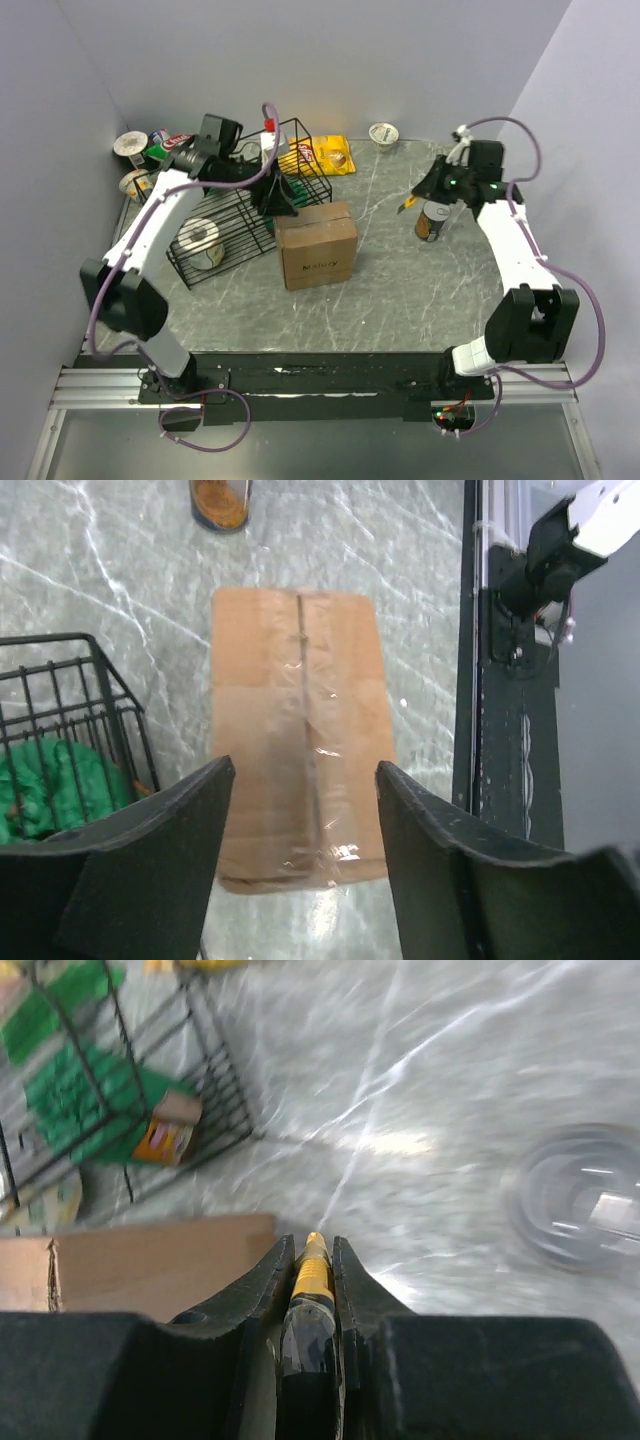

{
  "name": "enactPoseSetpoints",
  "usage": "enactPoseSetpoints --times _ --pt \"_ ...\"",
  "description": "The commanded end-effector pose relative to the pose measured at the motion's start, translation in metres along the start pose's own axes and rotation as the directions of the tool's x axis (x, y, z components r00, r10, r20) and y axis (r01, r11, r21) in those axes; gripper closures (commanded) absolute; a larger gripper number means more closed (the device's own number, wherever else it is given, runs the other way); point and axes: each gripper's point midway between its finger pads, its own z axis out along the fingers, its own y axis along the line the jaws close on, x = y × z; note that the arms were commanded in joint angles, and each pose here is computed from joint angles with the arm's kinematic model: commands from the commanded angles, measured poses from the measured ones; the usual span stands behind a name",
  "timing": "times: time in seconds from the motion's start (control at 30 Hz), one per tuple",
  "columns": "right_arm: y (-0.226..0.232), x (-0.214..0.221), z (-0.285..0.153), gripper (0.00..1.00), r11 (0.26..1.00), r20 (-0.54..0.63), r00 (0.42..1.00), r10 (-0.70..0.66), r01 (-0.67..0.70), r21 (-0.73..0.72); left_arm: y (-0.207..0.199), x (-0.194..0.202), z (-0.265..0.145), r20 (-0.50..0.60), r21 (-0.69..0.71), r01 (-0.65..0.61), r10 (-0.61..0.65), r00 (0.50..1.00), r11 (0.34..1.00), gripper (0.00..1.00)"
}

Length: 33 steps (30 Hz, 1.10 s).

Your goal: Unpack the express box

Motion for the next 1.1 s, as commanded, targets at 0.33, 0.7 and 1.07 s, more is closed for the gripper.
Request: enactPoseSetpoints --times 0.33,0.7,1.07 --pt "0.047 -0.041 -0.063 1.00 0.888 0.162 0.909 0.384 -0.315 -0.335 0.013 -0.024 0.063 0.167 -0.101 -0.141 0.156 0.974 0.985 0.33" --pt "0.053 -0.005 -0.051 1.00 0.709 0.089 0.873 0.479 -0.325 -0.625 0.023 0.000 0.119 0.084 -0.033 -0.055 0.058 0.995 0.998 0.37" --pt "0.043 0.002 -0.073 1.00 0.746 0.224 0.840 0.493 -0.277 -0.605 -0.014 -0.064 0.141 0.199 -0.016 -0.253 0.251 0.947 0.967 0.34"
